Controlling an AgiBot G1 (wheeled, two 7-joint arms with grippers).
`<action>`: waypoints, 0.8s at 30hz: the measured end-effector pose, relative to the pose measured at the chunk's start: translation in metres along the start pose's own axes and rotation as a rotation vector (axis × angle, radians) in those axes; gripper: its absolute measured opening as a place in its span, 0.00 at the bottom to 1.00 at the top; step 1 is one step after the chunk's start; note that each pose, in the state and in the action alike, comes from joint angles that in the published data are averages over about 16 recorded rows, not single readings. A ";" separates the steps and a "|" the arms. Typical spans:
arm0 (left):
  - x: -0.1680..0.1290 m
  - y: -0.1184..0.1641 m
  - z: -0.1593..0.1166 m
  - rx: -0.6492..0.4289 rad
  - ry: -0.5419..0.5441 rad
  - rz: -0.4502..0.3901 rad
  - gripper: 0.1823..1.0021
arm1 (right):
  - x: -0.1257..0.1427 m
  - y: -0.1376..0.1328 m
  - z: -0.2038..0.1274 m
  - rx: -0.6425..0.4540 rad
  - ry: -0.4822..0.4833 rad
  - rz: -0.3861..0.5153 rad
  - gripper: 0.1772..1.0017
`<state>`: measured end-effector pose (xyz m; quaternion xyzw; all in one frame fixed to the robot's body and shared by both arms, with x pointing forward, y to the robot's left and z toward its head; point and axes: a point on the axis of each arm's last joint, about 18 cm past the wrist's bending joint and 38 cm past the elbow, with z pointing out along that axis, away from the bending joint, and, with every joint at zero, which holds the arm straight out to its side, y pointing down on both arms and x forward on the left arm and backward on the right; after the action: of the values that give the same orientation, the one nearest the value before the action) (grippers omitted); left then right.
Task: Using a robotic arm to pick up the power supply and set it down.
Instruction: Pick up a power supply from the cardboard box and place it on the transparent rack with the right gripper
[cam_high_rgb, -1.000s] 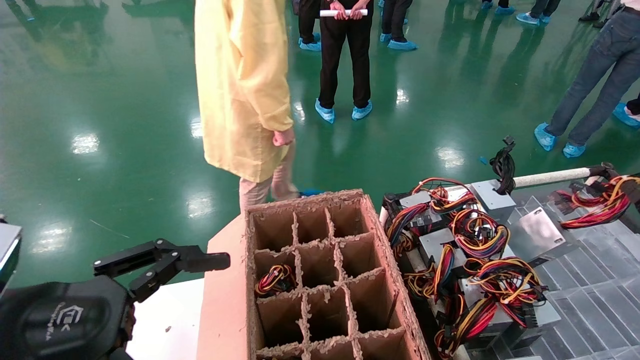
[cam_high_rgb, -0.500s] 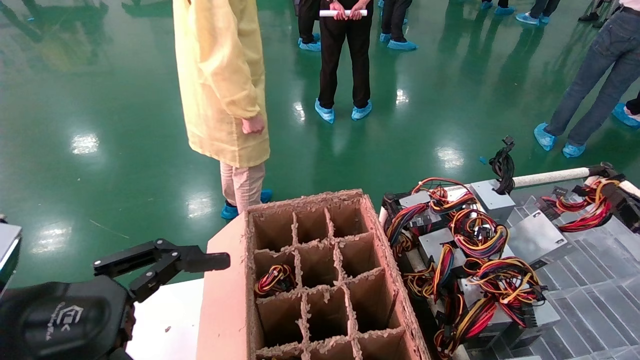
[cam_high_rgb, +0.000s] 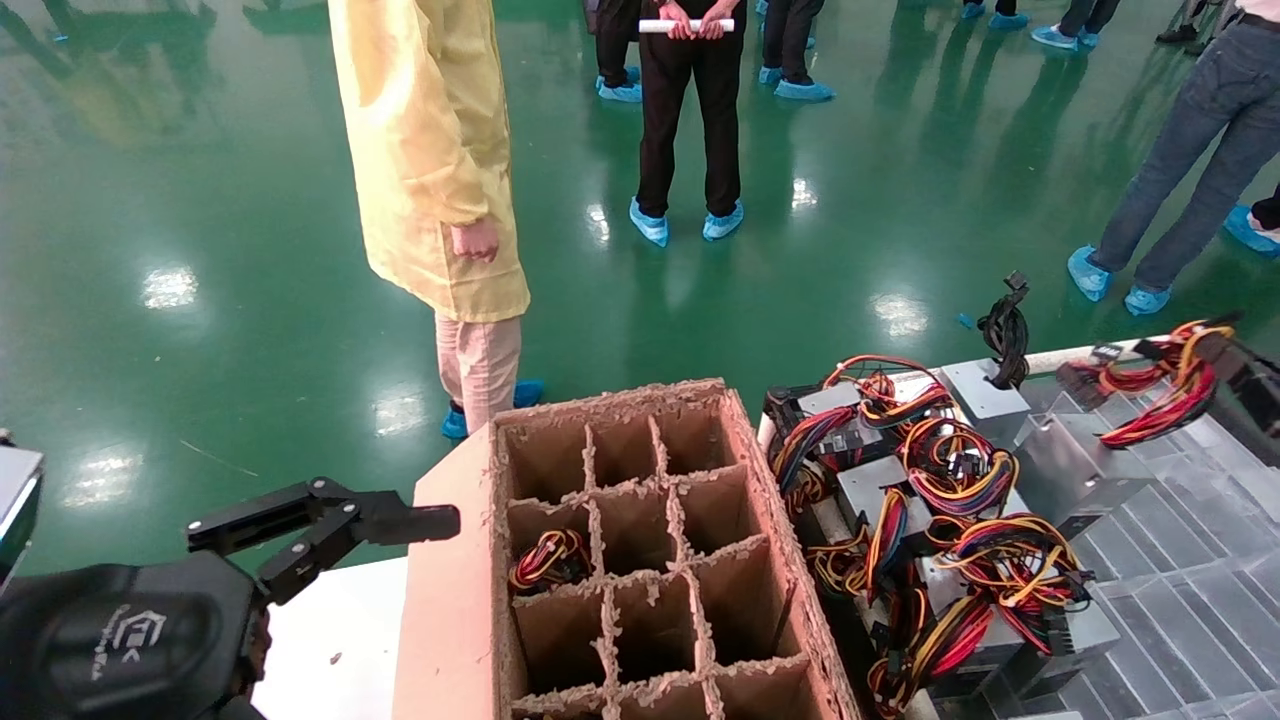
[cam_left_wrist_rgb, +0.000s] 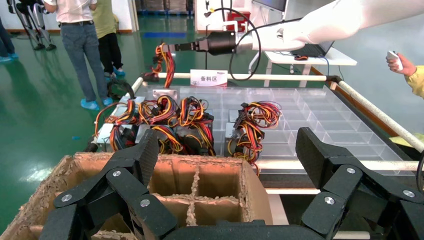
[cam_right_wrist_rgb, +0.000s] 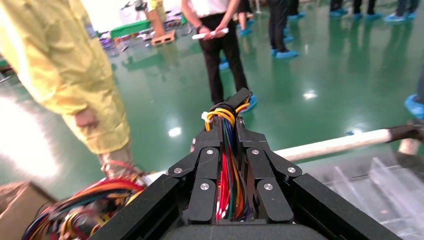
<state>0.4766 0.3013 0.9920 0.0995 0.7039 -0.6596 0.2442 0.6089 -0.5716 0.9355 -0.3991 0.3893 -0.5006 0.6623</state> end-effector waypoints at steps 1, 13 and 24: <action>0.000 0.000 0.000 0.000 0.000 0.000 1.00 | -0.001 0.000 0.000 -0.003 -0.006 -0.002 0.06; 0.000 0.000 0.000 0.000 0.000 0.000 1.00 | -0.016 0.008 -0.002 -0.047 -0.092 -0.006 0.06; 0.000 0.000 0.000 0.000 0.000 0.000 1.00 | -0.023 0.013 -0.008 -0.081 -0.145 0.006 0.06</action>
<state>0.4766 0.3013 0.9920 0.0995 0.7039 -0.6596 0.2442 0.6018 -0.5477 0.9231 -0.4593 0.3616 -0.4522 0.6736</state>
